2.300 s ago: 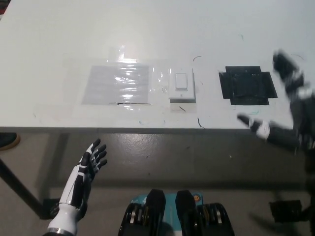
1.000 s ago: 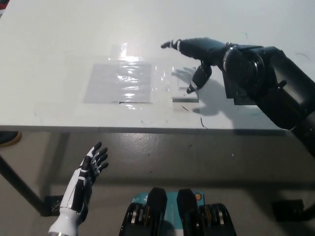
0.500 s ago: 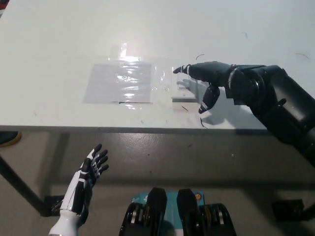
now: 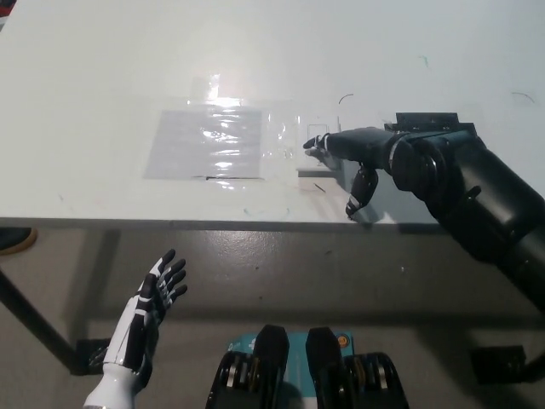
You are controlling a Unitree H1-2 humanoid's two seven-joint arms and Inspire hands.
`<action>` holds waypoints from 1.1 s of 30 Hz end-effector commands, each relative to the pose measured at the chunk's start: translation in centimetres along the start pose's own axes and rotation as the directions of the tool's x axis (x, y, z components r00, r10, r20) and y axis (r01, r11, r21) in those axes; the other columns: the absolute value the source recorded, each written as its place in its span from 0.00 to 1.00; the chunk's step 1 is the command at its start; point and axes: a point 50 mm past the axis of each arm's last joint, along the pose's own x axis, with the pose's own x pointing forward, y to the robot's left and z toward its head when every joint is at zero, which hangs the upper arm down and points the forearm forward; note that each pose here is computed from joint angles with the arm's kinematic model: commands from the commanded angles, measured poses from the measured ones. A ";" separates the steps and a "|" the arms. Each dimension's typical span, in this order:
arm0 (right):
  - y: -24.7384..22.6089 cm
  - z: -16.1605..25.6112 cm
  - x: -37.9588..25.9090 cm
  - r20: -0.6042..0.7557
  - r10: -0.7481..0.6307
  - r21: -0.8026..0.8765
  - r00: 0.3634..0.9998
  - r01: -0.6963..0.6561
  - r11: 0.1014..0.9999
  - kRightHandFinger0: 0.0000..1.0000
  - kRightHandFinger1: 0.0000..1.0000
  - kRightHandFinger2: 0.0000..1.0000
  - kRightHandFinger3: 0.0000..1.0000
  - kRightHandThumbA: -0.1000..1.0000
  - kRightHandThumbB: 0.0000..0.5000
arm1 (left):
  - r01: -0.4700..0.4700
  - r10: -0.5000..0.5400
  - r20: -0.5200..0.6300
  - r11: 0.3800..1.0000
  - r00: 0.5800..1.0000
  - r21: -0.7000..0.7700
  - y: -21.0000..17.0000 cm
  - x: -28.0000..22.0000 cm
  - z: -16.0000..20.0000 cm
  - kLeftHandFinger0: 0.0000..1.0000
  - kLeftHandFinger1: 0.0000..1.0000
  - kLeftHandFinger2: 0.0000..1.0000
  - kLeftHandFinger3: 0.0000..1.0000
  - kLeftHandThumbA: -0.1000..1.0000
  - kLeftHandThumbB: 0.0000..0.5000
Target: A white switch is kept at the centre of the table close to the robot and the robot uses its right hand to press it to turn it on
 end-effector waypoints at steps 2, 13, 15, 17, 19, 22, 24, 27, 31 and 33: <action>-1.7 1.0 -0.2 0.025 -0.019 -0.061 1.000 0.020 0.998 1.00 1.00 1.00 1.00 1.00 0.58 | 0.017 -0.017 0.062 1.000 0.998 0.001 0.0 0.3 1.2 1.00 1.00 1.00 1.00 1.00 0.10; -0.8 1.2 0.1 0.015 0.025 -0.089 1.000 -0.024 0.996 1.00 1.00 1.00 1.00 1.00 0.56 | 0.015 -0.016 0.071 1.000 0.997 0.005 0.0 0.5 1.4 1.00 1.00 1.00 1.00 1.00 0.11; -0.6 1.1 0.2 0.012 0.030 -0.096 0.999 -0.029 0.995 1.00 1.00 1.00 1.00 1.00 0.56 | 0.016 -0.016 0.072 1.000 0.997 0.004 0.0 0.5 1.5 1.00 1.00 1.00 1.00 1.00 0.10; -0.4 0.9 0.2 0.006 0.037 -0.109 0.999 -0.036 0.993 1.00 1.00 1.00 1.00 1.00 0.55 | 0.021 -0.022 0.076 1.000 0.997 0.007 0.0 0.5 1.5 1.00 1.00 1.00 1.00 1.00 0.09; -0.4 0.7 0.2 0.000 0.047 -0.116 0.999 -0.046 0.992 1.00 1.00 1.00 1.00 1.00 0.57 | 0.021 -0.021 0.074 1.000 0.997 0.009 -0.1 0.5 1.6 1.00 1.00 1.00 1.00 1.00 0.08; -1.0 1.0 0.3 -0.008 0.052 -0.135 0.999 -0.052 0.989 1.00 1.00 1.00 1.00 1.00 0.57 | 0.012 -0.013 0.073 1.000 0.997 0.010 0.1 0.7 1.8 1.00 1.00 1.00 1.00 1.00 0.11; -1.3 1.3 0.2 -0.003 0.058 -0.151 0.998 -0.058 0.987 1.00 1.00 1.00 1.00 1.00 0.56 | 0.012 -0.013 0.073 1.000 0.997 0.009 0.0 0.7 1.7 1.00 1.00 1.00 1.00 1.00 0.10; -1.9 1.8 0.0 -0.007 0.064 -0.170 0.998 -0.064 0.983 1.00 1.00 1.00 1.00 1.00 0.56 | 0.011 -0.010 0.075 1.000 0.997 -0.003 0.0 0.7 1.7 1.00 1.00 1.00 1.00 1.00 0.07; -3.5 2.2 -0.7 0.013 0.032 -0.154 0.999 -0.030 0.988 1.00 1.00 1.00 1.00 1.00 0.59 | 0.011 -0.012 0.075 1.000 0.997 0.011 -0.1 0.5 1.6 1.00 1.00 1.00 1.00 1.00 0.07; -5.9 2.2 -2.0 0.062 -0.036 -0.092 0.997 0.041 0.995 1.00 1.00 1.00 1.00 1.00 0.58 | 0.013 -0.013 0.075 1.000 0.997 0.005 -0.1 0.5 1.7 1.00 1.00 1.00 1.00 1.00 0.06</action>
